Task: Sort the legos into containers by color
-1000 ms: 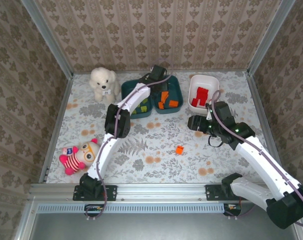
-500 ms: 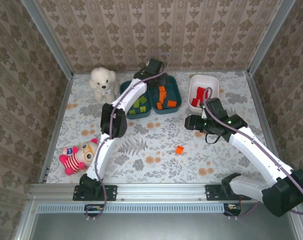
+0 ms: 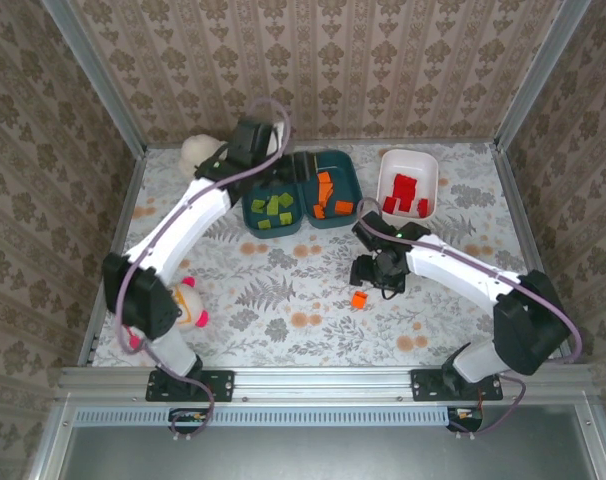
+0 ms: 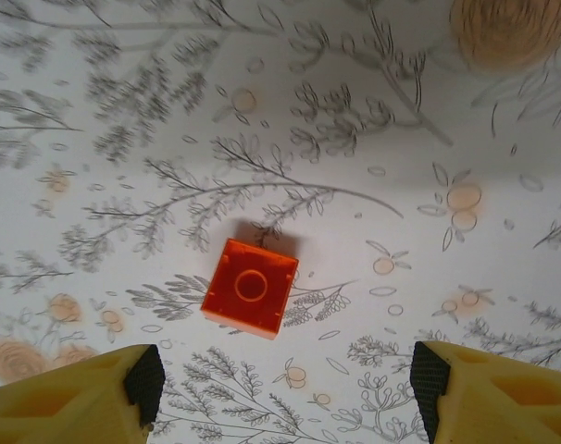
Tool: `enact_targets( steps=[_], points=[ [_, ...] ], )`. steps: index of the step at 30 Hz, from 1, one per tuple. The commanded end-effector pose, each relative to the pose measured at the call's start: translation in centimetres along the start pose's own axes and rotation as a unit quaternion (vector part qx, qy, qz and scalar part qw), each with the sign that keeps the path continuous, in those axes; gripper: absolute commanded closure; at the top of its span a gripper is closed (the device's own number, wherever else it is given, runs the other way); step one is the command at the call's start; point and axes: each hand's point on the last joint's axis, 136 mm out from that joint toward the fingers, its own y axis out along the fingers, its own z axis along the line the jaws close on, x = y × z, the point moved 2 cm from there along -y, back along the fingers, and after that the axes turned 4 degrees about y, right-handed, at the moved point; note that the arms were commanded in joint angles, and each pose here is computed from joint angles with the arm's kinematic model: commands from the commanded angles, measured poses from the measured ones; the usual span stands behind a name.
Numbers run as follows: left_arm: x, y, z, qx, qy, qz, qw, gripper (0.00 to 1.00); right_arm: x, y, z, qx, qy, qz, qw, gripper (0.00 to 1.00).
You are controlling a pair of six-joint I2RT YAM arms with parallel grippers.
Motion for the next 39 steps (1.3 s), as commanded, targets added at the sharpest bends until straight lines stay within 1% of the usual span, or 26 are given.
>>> enact_targets(
  steps=[1,3,4,7,10,13,16,19,23,25,29,32,35,39],
  points=[
    [-7.3,-2.6,-0.4,-0.064,0.031,0.083,0.994,0.31,-0.4,0.7,0.2,-0.021,0.053,0.012,0.998,0.26],
    [-11.1,-5.1,0.3,-0.069,0.028,0.100,0.992,0.27,-0.7,1.4,0.7,-0.022,0.069,0.017,0.997,0.26],
    [-12.7,-5.8,1.0,-0.065,0.019,0.109,0.992,0.26,-0.9,1.8,0.8,-0.020,0.078,0.021,0.997,0.25],
    [-16.7,-8.7,2.4,-0.060,-0.015,0.108,0.992,0.21,-1.3,3.4,1.3,-0.016,0.101,0.033,0.994,0.25],
    [-19.5,-10.3,3.3,-0.065,-0.056,0.097,0.992,0.19,-1.6,4.5,1.6,-0.019,0.112,0.041,0.993,0.26],
    [-21.1,-10.8,3.9,-0.074,-0.097,0.087,0.989,0.18,-1.6,5.2,1.7,-0.025,0.121,0.046,0.991,0.28],
    [-21.1,-11.0,4.5,-0.078,-0.123,0.069,0.987,0.17,-1.8,5.7,1.7,-0.033,0.128,0.053,0.990,0.32],
    [-20.7,-11.1,4.7,-0.077,-0.127,0.062,0.987,0.17,-2.1,5.9,1.4,-0.045,0.134,0.061,0.988,0.35],
    [-20.5,-10.9,4.8,-0.077,-0.129,0.060,0.987,0.17,-2.5,6.3,1.3,-0.048,0.140,0.069,0.987,0.42],
    [-20.4,-10.8,4.9,-0.077,-0.130,0.059,0.987,0.17,-2.5,6.3,1.3,-0.049,0.142,0.069,0.986,0.43],
    [-20.5,-10.7,4.9,-0.079,-0.131,0.059,0.987,0.17,-2.5,6.4,1.5,-0.045,0.147,0.070,0.986,0.52],
    [-20.7,-10.4,5.0,-0.081,-0.133,0.063,0.986,0.17,-2.4,6.2,1.7,-0.040,0.147,0.069,0.986,0.61],
    [-20.5,-10.3,5.0,-0.082,-0.135,0.059,0.986,0.17,-1.7,5.2,2.0,-0.037,0.135,0.052,0.989,0.65],
    [-19.1,-10.0,4.8,-0.087,-0.149,0.043,0.984,0.17,1.2,1.6,3.2,-0.038,0.072,-0.006,0.997,0.68]
  ],
)
